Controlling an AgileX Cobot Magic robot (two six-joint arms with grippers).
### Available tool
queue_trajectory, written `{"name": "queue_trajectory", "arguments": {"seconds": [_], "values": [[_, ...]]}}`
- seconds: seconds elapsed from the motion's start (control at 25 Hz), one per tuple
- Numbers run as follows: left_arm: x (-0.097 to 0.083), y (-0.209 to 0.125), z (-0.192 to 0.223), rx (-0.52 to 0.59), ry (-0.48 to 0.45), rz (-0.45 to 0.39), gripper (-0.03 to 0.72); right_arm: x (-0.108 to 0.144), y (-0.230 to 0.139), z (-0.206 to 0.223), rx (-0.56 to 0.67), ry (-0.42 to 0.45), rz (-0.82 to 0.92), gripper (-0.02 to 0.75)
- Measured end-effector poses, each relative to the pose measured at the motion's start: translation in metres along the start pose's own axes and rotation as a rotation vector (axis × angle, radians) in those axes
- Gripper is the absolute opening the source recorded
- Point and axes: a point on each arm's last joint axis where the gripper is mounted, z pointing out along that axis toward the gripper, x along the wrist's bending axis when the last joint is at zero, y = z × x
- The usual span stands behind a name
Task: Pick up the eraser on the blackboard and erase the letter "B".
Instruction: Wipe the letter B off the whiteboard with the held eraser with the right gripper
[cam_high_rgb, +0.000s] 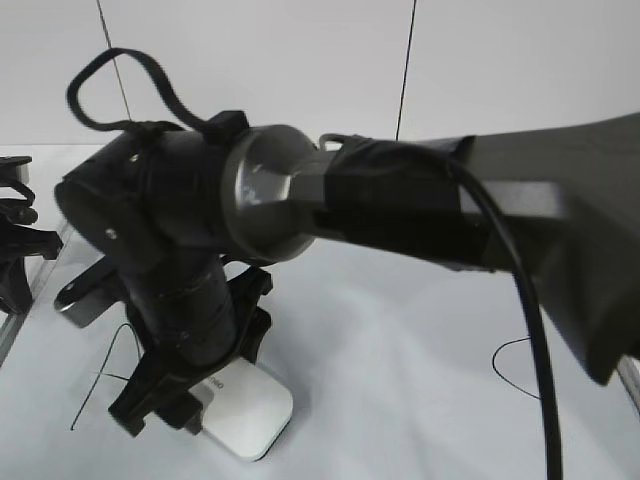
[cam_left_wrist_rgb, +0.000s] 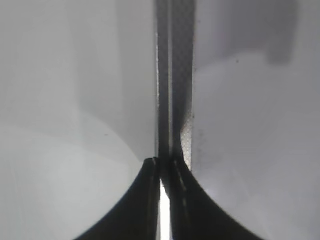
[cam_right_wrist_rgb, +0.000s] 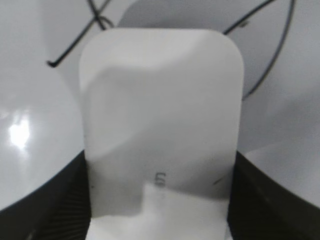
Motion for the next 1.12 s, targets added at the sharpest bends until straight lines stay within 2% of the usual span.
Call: {"name": "queue_trajectory", "arguments": {"seconds": [0.56, 0.8, 1.12], "values": [[0.000, 0.001, 0.000, -0.008, 0.000, 0.000, 0.017, -0.082, -0.005, 0.006, 0.013, -0.014, 0.217, 0.531], [0.000, 0.001, 0.000, -0.010, 0.000, 0.000, 0.017, -0.083, -0.004, 0.005, 0.012, 0.001, 0.229, 0.531], [0.000, 0.001, 0.000, -0.010, -0.001, -0.001, 0.016, -0.068, 0.016, 0.004, -0.023, 0.043, 0.190, 0.531]]}}
